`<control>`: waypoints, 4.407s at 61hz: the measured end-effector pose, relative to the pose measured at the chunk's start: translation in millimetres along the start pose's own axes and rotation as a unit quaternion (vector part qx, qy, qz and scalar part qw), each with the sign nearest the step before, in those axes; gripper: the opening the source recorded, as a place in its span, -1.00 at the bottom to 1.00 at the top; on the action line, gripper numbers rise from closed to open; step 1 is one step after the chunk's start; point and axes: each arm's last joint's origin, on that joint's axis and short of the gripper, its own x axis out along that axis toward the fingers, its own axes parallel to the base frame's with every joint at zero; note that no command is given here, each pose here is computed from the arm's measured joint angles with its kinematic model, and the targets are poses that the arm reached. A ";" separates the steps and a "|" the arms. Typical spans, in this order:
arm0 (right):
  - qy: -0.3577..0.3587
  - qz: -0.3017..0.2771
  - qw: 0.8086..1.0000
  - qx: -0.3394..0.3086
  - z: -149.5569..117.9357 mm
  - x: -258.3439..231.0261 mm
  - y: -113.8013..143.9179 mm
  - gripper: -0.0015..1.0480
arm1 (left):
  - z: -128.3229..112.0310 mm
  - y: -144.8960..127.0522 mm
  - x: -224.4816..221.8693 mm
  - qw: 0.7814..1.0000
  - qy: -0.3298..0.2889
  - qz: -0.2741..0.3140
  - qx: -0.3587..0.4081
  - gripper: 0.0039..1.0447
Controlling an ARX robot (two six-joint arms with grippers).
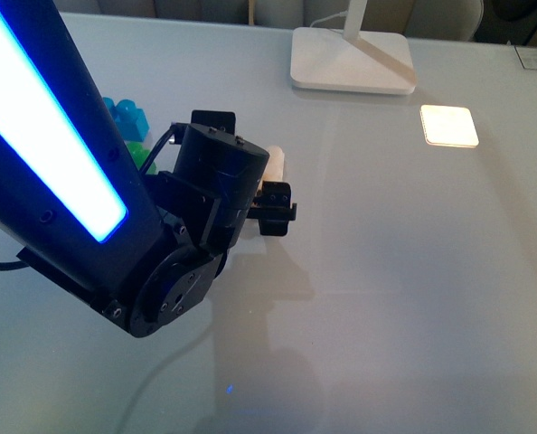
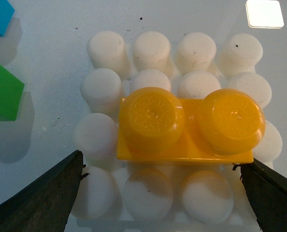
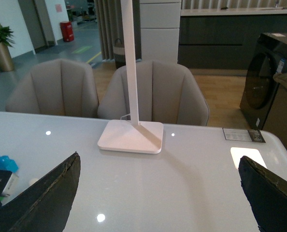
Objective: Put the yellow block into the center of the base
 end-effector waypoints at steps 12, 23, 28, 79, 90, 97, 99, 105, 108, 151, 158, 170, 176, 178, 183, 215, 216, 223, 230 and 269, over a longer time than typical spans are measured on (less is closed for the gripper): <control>0.000 0.000 1.000 0.000 0.1 0.0 0.0 0.83 | 10.2 8.1 -18.1 0.999 -0.007 -0.011 -0.031 0.86; 0.000 0.000 1.000 0.000 0.1 0.0 0.0 0.83 | 29.5 15.2 -53.7 0.997 -0.044 -0.039 -0.052 0.86; 0.000 0.000 1.000 0.000 0.0 0.0 0.0 0.83 | 31.2 27.8 -68.2 0.996 -0.052 -0.047 -0.054 0.86; 0.000 0.000 1.000 0.000 0.0 0.0 0.0 0.83 | 22.8 183.8 -193.9 0.984 -0.158 0.017 -0.082 0.43; 0.000 0.000 1.000 0.000 0.0 0.0 0.0 0.83 | 25.0 185.8 -200.7 0.977 -0.193 0.028 -0.081 -0.19; 0.000 0.000 1.000 0.000 0.0 0.0 0.0 0.83 | 25.0 185.8 -200.7 0.977 -0.194 0.028 -0.081 -0.54; 0.000 0.000 1.000 0.000 0.0 0.0 0.0 0.83 | 25.0 185.8 -200.7 0.977 -0.194 0.028 -0.081 -0.65; -0.001 -0.002 1.000 0.000 0.1 -0.1 -0.1 0.83 | 19.0 189.9 -238.9 0.973 -0.215 0.063 -0.060 -0.95; 0.002 -0.002 1.000 0.000 -0.4 0.1 -0.2 0.83 | 25.4 190.5 -257.5 0.963 -0.253 0.079 -0.048 -0.95; 0.000 -0.001 1.000 0.000 0.1 -0.1 -0.2 0.83 | 36.7 181.0 -328.9 0.939 -0.334 0.083 -0.020 -0.95; 0.000 -0.001 1.000 0.000 0.1 -0.1 -0.2 0.83 | 34.6 180.3 -332.4 0.938 -0.335 0.083 -0.020 -0.95; 0.000 -0.001 1.000 0.000 0.1 -0.1 -0.2 0.83 | 31.6 179.5 -336.1 0.938 -0.335 0.083 -0.020 -0.95; 0.000 -0.001 1.000 0.000 0.1 -0.1 -0.2 0.83 | 30.2 179.2 -337.5 0.938 -0.335 0.083 -0.020 -0.95; 0.000 -0.001 1.000 0.000 0.1 -0.1 -0.2 0.83 | 29.8 179.1 -337.9 0.938 -0.335 0.083 -0.020 -0.95; 0.000 -0.001 1.000 0.000 0.1 -0.1 -0.2 0.83 | 28.9 178.8 -339.0 0.938 -0.335 0.083 -0.020 -0.95; 0.000 -0.001 1.000 0.000 0.1 -0.1 -0.2 0.83 | 19.2 176.8 -346.7 0.939 -0.333 0.083 -0.020 -0.95; 0.000 -0.001 1.000 0.000 0.1 -0.1 -0.2 0.83 | 19.2 176.8 -346.7 0.939 -0.333 0.083 -0.020 -0.95; 0.000 -0.001 1.000 0.000 0.1 -0.1 -0.2 0.83 | 19.2 176.8 -346.7 0.939 -0.333 0.083 -0.020 -0.62; 0.000 -0.001 1.000 0.000 0.1 -0.1 -0.2 0.83 | 19.2 176.8 -346.7 0.939 -0.333 0.083 -0.020 -0.11; 0.000 -0.001 1.000 0.000 0.1 -0.1 -0.2 0.83 | 19.2 176.8 -346.7 0.939 -0.333 0.084 -0.019 0.86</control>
